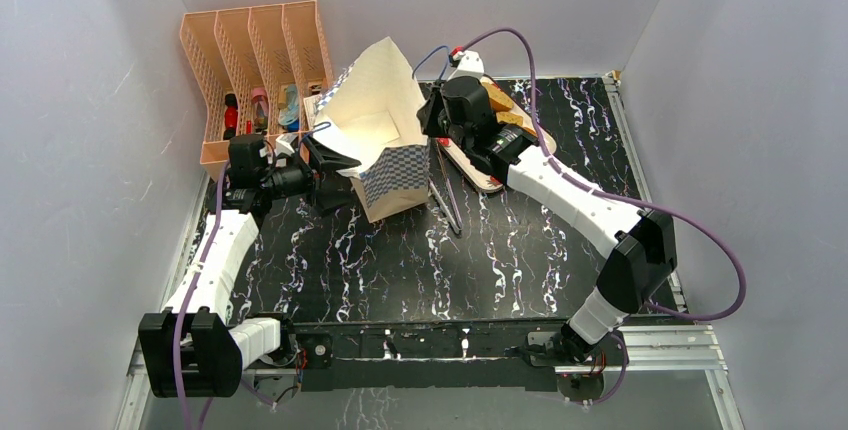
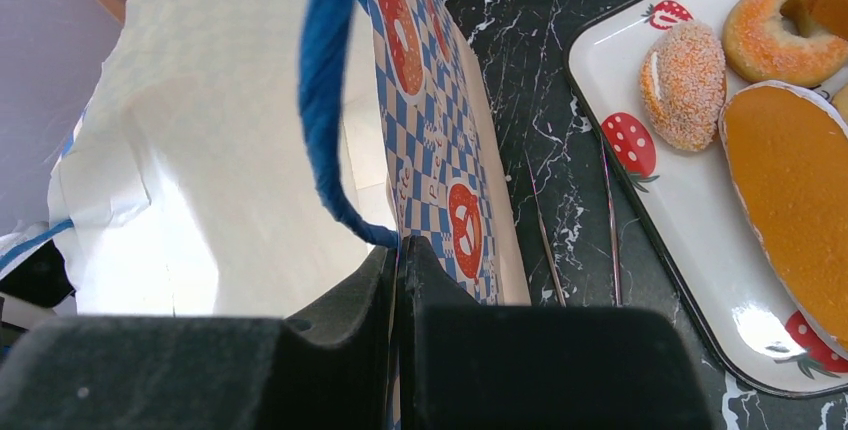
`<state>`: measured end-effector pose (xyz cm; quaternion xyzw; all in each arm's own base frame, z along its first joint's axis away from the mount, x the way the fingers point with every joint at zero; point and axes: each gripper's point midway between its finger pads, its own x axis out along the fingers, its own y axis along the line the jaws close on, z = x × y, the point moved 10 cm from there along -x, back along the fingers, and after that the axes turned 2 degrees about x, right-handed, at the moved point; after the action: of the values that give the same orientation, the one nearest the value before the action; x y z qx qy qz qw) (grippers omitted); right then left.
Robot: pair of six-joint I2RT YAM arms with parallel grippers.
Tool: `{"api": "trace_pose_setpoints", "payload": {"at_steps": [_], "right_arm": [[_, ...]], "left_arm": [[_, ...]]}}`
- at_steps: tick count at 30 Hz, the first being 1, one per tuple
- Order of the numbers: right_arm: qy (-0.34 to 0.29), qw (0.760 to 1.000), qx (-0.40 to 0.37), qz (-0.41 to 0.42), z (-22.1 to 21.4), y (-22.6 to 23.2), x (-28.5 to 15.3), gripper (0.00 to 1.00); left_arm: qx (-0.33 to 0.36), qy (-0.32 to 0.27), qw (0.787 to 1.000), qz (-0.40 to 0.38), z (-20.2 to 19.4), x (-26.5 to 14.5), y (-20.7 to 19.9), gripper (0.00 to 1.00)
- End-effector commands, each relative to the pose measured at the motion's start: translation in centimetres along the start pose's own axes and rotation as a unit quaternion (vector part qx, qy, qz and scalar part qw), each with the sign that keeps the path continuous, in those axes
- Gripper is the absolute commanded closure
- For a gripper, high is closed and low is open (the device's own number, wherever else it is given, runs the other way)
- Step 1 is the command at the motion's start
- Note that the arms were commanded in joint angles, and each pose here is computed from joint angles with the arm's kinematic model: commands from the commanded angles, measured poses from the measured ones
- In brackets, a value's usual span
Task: Take the fake bread out of the paper bag
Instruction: Move the paper bag to the center of the board.
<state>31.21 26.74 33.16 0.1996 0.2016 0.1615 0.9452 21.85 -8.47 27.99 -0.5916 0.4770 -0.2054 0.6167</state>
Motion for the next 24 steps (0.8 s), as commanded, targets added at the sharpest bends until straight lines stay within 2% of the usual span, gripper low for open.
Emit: {"api": "trace_pose_setpoints", "payload": {"at_steps": [1, 4, 6, 24], "right_arm": [[-0.058, 0.997, 0.026, 0.052, 3.3, 2.3, -0.5, 1.0], [-0.052, 0.997, 0.026, 0.055, 3.4, 2.6, -0.2, 1.0], [-0.05, 0.997, 0.027, 0.054, 3.3, 2.6, 0.0, 1.0], [-0.061, 0.995, 0.053, 0.063, 5.9, 2.9, 4.2, 1.0]], "left_arm": [[0.0, 0.037, 0.999, -0.025, -0.7, -0.6, -0.7, 0.15], [0.004, 0.047, 0.999, -0.026, -0.8, -0.8, -0.8, 0.14], [0.007, 0.052, 0.998, -0.029, -0.8, -0.8, -0.8, 0.02], [0.002, 0.071, 0.997, -0.003, -1.7, -1.2, 0.1, 0.02]]}}
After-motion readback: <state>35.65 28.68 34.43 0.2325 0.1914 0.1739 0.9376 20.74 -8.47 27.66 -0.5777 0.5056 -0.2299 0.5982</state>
